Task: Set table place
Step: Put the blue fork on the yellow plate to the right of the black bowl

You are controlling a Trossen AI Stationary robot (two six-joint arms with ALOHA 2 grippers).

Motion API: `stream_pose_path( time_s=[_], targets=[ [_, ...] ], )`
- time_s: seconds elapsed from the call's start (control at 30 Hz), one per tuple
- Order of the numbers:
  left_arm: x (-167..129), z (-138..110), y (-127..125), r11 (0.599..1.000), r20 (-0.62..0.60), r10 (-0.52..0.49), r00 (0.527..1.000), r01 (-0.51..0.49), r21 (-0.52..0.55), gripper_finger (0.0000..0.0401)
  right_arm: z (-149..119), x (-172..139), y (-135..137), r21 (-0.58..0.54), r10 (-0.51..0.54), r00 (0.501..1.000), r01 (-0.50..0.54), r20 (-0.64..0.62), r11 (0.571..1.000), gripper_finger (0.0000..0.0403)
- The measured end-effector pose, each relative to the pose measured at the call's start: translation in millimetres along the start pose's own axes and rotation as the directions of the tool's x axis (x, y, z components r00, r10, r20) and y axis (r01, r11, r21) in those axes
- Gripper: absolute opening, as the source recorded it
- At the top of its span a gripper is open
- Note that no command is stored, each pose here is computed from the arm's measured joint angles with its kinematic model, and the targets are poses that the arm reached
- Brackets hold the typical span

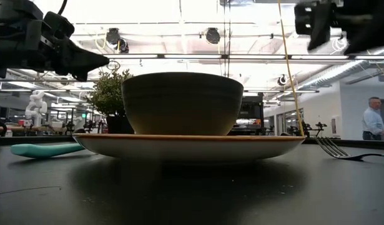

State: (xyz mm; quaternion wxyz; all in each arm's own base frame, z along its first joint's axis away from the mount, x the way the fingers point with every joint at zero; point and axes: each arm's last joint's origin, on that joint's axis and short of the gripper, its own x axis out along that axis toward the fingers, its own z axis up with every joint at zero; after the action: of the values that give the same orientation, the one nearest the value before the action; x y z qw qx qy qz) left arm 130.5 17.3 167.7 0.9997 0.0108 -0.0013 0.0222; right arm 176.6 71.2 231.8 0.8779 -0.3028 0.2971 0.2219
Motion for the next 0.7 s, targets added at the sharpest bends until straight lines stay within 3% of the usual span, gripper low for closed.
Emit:
stream_pose_path(
  time_s=[0.17,0.33,0.57,0.7],
  targets=[
    [-0.2,-0.2,3.5,0.993,-0.004,0.119,0.993,-0.119,0.001,0.0031,-1.9,-7.2,-2.4,0.027,0.046,0.966,-0.040,-0.256,0.999,0.0208],
    [-0.4,-0.6,5.0,0.985,-0.008,0.171,0.985,-0.171,-0.004,0.0031,15.6,-11.9,-2.8,0.039,0.117,0.933,-0.110,-0.341,0.993,0.0231],
    [-0.4,-1.2,5.0,0.985,-0.015,0.173,0.985,-0.173,-0.022,0.0031,28.7,3.6,13.5,-0.137,0.182,0.886,-0.261,-0.426,0.956,0.0260],
    [-0.4,-2.9,4.8,0.984,-0.032,0.165,0.986,-0.167,-0.058,0.0031,27.8,22.0,16.0,-0.220,0.130,0.864,-0.265,-0.486,0.939,0.0269]
  ],
)
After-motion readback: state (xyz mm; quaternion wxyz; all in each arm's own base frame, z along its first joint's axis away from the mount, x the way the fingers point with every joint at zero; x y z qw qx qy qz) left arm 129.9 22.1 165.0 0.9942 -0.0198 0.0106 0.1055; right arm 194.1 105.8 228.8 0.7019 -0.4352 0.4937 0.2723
